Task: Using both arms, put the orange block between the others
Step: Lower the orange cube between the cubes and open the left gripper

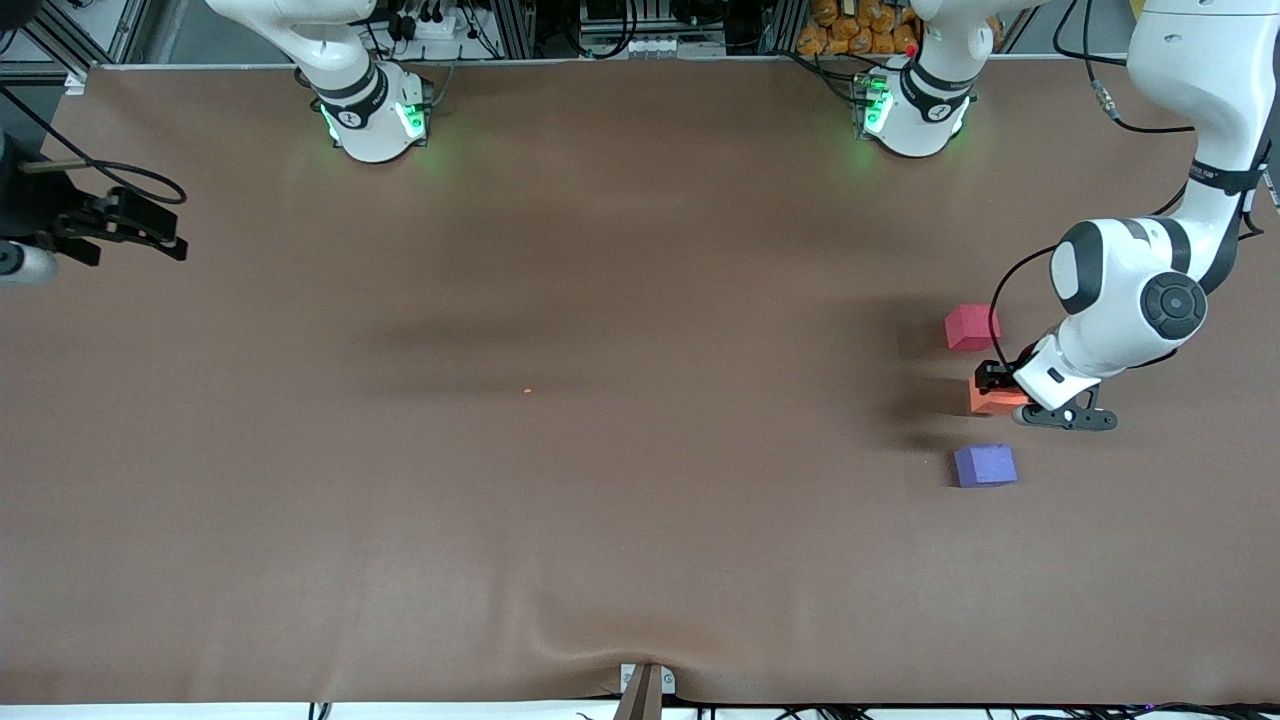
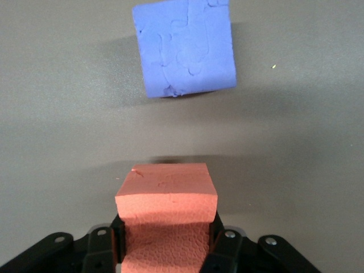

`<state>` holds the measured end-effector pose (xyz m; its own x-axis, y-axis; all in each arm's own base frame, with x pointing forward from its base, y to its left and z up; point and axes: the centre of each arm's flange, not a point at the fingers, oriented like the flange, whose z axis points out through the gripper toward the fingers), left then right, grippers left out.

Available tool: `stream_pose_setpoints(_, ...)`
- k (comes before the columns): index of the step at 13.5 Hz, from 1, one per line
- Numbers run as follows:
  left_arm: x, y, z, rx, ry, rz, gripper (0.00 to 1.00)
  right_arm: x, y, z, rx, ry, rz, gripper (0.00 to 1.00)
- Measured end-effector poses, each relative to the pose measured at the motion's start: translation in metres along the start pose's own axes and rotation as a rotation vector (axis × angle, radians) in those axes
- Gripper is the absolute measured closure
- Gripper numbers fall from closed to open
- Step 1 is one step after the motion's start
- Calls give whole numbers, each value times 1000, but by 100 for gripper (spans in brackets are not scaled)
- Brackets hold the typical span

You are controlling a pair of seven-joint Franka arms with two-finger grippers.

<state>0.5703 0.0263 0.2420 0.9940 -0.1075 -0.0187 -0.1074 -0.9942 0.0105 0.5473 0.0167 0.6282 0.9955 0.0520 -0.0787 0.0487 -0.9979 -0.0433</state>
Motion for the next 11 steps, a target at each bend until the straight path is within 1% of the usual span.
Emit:
stream_pose_setpoints(6,-2,2,13,-4,13,2,46,4,-9,6,-2,16,-16,0)
stream_pose_setpoints(11,-2,6,19,-9,7,6,46,7,-9,6,-2,36,-17,0)
